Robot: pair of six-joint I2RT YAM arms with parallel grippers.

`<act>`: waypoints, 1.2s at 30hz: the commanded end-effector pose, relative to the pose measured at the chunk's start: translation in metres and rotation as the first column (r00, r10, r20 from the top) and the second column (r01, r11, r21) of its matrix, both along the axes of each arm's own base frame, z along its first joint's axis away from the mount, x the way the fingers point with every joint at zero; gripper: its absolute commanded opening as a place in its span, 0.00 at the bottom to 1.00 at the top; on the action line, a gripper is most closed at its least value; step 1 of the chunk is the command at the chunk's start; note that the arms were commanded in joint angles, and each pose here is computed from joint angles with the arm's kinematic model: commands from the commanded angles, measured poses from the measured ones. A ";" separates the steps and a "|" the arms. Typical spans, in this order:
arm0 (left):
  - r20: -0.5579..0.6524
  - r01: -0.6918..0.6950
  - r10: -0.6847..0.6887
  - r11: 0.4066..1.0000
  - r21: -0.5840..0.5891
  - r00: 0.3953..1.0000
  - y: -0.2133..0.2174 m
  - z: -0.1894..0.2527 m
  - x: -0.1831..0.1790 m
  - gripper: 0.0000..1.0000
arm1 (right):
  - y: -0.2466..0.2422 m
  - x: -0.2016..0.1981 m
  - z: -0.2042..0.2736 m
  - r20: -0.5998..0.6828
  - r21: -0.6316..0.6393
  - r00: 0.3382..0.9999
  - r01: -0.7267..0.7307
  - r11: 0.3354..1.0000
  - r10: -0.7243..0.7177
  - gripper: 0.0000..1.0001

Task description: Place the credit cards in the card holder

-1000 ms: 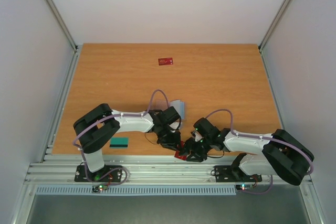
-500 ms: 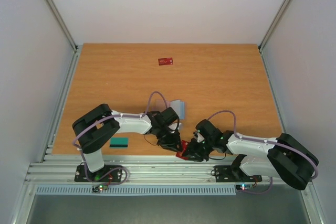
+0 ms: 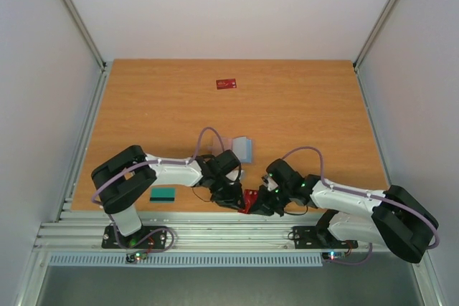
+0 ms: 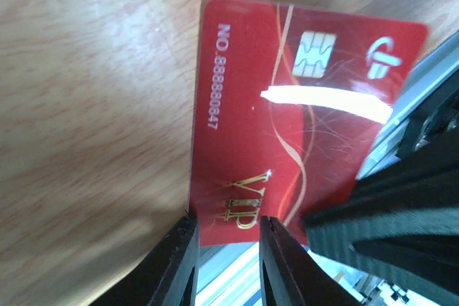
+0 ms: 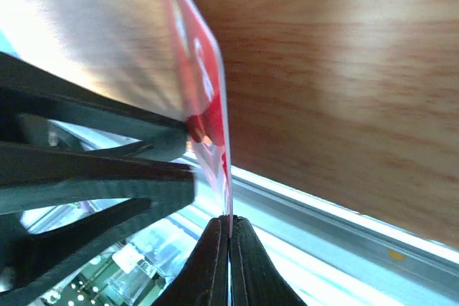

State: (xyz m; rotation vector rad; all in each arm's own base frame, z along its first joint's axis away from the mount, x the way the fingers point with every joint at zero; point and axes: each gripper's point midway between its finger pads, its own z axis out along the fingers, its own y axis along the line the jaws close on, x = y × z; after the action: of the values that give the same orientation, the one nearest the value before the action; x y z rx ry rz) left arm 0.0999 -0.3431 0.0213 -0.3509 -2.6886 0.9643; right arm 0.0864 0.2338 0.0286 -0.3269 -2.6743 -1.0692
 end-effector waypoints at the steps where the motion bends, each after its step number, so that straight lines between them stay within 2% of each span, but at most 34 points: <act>1: 0.048 -0.009 0.006 0.998 0.062 0.999 0.011 0.001 -0.001 0.26 | 0.009 0.018 0.017 0.093 0.000 0.996 -0.015 1.000 0.015 0.01; 6: 0.202 -0.046 0.026 0.994 0.097 0.979 0.024 0.033 0.021 0.34 | 0.008 0.024 0.031 0.135 -0.035 0.989 -0.051 0.998 0.055 0.01; 11: 0.340 -0.122 0.093 0.990 0.066 0.936 0.046 0.074 0.045 0.44 | 0.007 0.033 0.054 0.203 -0.050 0.974 -0.089 0.995 0.097 0.01; 16: 0.432 -0.177 0.188 0.982 -0.065 0.882 0.067 0.128 0.069 0.51 | 0.007 0.048 0.093 0.304 0.018 0.947 -0.118 0.993 0.107 0.01; 22: 0.478 -0.106 0.225 0.959 -0.262 0.849 0.073 0.202 0.079 0.53 | 0.009 0.066 0.168 0.472 0.197 0.878 -0.195 0.961 0.082 0.01; 30: 0.498 0.034 0.295 0.834 -0.550 0.815 0.069 0.304 0.076 0.52 | 0.015 0.064 0.268 0.640 0.411 0.768 -0.378 0.830 0.033 0.01; 36: 0.477 0.101 0.335 0.725 -0.682 0.813 0.067 0.355 0.072 0.49 | 0.019 0.054 0.315 0.705 0.477 0.709 -0.493 0.728 0.019 0.01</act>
State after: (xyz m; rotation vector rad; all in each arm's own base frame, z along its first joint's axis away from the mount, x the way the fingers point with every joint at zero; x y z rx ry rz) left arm 0.1826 -0.2711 0.3232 -0.5647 -2.9326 1.9407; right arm 0.1556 0.2505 0.3002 0.4820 -2.6500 -2.0297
